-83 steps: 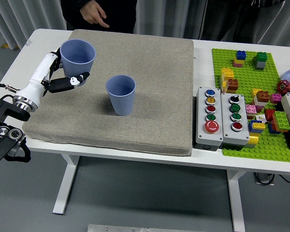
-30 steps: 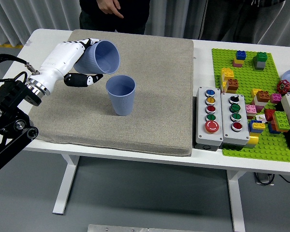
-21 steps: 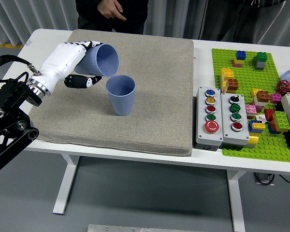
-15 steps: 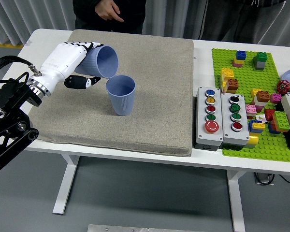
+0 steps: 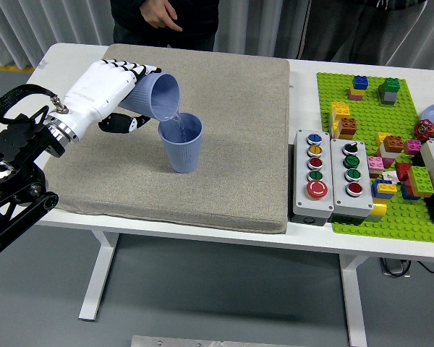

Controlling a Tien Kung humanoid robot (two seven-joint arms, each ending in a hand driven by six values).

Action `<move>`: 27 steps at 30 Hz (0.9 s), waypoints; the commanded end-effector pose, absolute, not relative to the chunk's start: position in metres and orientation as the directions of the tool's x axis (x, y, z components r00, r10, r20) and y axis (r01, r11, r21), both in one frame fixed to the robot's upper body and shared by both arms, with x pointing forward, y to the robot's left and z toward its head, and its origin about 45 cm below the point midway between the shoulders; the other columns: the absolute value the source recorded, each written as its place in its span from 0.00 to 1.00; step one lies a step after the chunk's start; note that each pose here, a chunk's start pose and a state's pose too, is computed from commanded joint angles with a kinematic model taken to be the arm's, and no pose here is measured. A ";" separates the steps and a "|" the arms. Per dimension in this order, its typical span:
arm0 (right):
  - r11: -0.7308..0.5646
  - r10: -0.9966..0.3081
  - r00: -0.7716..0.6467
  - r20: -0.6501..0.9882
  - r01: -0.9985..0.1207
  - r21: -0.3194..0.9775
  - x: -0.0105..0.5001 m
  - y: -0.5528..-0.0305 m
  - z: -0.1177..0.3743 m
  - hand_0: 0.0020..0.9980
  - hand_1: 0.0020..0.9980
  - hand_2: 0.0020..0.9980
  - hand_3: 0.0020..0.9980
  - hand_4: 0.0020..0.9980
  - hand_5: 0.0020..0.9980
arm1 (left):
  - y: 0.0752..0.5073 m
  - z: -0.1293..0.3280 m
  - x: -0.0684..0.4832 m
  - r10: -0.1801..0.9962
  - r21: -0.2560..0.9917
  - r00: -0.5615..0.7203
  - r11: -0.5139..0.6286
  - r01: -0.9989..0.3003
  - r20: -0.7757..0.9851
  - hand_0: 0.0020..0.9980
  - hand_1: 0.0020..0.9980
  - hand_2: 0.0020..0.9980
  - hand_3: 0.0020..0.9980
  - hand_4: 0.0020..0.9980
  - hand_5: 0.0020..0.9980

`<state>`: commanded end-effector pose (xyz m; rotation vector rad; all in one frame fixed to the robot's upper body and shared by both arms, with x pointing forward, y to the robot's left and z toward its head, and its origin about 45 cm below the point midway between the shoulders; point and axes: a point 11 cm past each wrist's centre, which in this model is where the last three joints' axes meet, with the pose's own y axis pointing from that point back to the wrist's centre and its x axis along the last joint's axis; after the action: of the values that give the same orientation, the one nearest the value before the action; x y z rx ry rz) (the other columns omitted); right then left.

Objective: Pick cup pour cup place

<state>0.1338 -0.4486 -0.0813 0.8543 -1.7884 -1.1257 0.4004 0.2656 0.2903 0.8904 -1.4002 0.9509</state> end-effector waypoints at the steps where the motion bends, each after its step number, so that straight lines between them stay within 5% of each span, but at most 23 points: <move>1: 0.365 -0.860 -0.420 0.290 -0.111 0.924 0.134 -0.449 -0.081 0.72 0.67 0.66 0.61 0.00 0.21 | 0.264 0.292 0.400 0.005 -0.052 -0.055 0.389 -0.920 0.998 0.56 0.54 0.61 0.58 0.67 0.05; 27: 0.365 -0.859 -0.425 0.286 -0.116 0.924 0.137 -0.448 -0.080 0.72 0.67 0.66 0.61 0.00 0.20 | 0.260 0.304 0.399 -0.075 -0.071 -0.112 0.418 -0.906 0.991 0.56 0.54 0.60 0.57 0.67 0.05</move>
<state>0.1369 -0.4484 -0.0804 0.8568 -1.7976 -1.1280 0.3989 0.2602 0.3039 0.9065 -1.5200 0.9026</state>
